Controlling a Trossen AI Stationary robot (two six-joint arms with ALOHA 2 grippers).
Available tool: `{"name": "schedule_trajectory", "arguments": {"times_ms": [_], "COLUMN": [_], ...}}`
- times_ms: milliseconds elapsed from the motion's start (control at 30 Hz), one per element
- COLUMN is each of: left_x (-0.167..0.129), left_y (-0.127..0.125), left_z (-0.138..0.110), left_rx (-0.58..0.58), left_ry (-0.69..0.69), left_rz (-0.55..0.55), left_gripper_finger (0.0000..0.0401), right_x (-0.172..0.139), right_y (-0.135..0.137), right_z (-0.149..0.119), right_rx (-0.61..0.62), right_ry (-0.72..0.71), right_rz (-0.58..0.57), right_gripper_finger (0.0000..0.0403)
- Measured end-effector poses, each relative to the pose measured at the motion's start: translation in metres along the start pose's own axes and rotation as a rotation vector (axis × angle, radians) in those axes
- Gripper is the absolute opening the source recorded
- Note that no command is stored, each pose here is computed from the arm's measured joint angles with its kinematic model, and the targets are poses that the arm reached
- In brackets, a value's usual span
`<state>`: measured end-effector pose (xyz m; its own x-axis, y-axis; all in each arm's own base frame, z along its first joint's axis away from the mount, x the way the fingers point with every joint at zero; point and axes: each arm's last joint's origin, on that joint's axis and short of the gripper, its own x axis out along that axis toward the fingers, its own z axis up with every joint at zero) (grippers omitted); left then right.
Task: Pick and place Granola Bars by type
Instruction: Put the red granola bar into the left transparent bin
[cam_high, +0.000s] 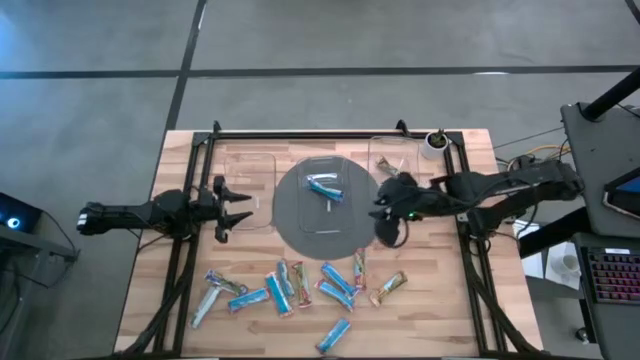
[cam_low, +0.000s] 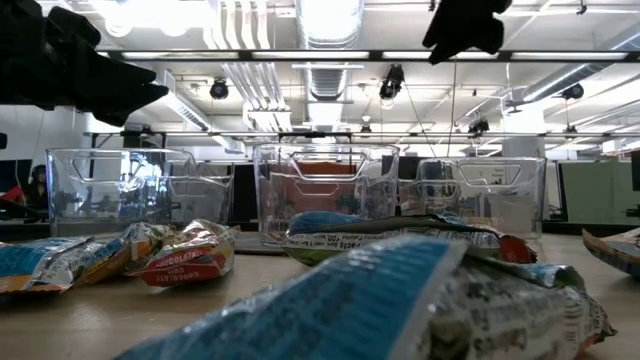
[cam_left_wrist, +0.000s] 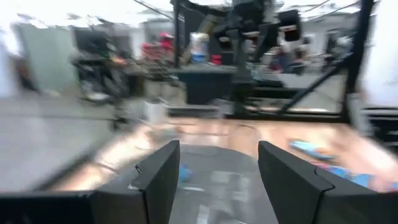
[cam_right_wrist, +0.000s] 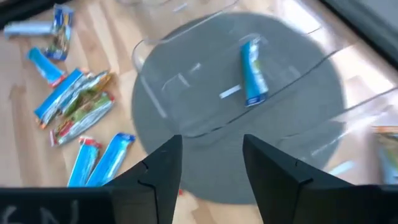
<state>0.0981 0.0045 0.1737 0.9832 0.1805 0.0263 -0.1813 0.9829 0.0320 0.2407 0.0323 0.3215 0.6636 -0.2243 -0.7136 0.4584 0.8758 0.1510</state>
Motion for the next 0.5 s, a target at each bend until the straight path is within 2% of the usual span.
{"name": "schedule_trajectory", "arguments": {"times_ms": [233,433,467,500], "left_x": [0.0,0.0,0.0,0.0], "left_y": [0.002,0.002,0.002,0.002], "left_z": [-0.002,0.0,0.001,0.002], "left_rx": [0.02,0.008,-0.004,-0.075], "left_ry": [0.019,0.002,-0.004,-0.025], "left_rz": [0.056,0.074,0.074,0.065], "left_gripper_finger": [0.02,0.02,0.02,0.02], "right_x": [-0.006,0.002,0.004,0.006], "right_y": [-0.022,-0.026,-0.025,-0.025], "right_z": [-0.01,-0.017,-0.017,-0.017], "right_rx": [0.025,0.03,0.029,0.03], "right_ry": [-0.052,-0.033,-0.035,-0.04], "right_rz": [-0.059,-0.071,-0.069,-0.066], "right_gripper_finger": [0.0159,0.0157,0.0156,0.0155]}}
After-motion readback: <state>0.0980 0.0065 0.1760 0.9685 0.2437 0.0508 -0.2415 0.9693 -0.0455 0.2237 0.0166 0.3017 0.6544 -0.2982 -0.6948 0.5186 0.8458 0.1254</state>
